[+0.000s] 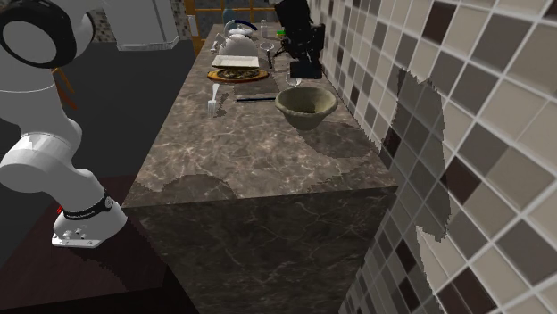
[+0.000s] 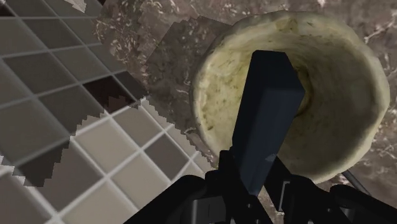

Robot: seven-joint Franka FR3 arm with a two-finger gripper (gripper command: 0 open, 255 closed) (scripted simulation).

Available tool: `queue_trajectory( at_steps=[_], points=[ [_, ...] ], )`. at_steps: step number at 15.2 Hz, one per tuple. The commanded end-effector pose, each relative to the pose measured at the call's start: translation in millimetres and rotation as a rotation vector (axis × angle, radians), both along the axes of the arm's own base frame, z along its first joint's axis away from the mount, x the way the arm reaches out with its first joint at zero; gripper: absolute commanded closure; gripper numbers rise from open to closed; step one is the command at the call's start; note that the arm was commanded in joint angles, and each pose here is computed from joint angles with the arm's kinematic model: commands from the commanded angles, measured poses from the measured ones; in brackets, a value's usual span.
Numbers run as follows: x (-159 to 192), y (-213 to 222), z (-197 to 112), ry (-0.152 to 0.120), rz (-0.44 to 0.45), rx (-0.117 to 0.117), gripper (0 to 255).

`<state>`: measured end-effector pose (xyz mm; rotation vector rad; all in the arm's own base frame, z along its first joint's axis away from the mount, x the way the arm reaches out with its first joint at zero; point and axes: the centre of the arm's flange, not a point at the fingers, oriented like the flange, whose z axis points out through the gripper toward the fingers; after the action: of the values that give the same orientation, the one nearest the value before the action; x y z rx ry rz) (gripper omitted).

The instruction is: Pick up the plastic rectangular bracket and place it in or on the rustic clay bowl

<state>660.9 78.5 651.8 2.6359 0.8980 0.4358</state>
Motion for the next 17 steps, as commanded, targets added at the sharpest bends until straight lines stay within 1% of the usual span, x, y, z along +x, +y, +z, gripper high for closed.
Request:
queue_trajectory(
  at_steps=[1,8,16,17],
  points=[
    [0.5,-0.6,-11.9,-0.001,0.000,0.000,255],
    [0.5,-0.6,-50.4,-0.001,0.000,0.000,255],
    [0.5,-0.6,-50.4,-0.001,0.000,0.000,255],
    [0.5,-0.6,-50.4,-0.001,0.000,0.000,0]
  ],
)
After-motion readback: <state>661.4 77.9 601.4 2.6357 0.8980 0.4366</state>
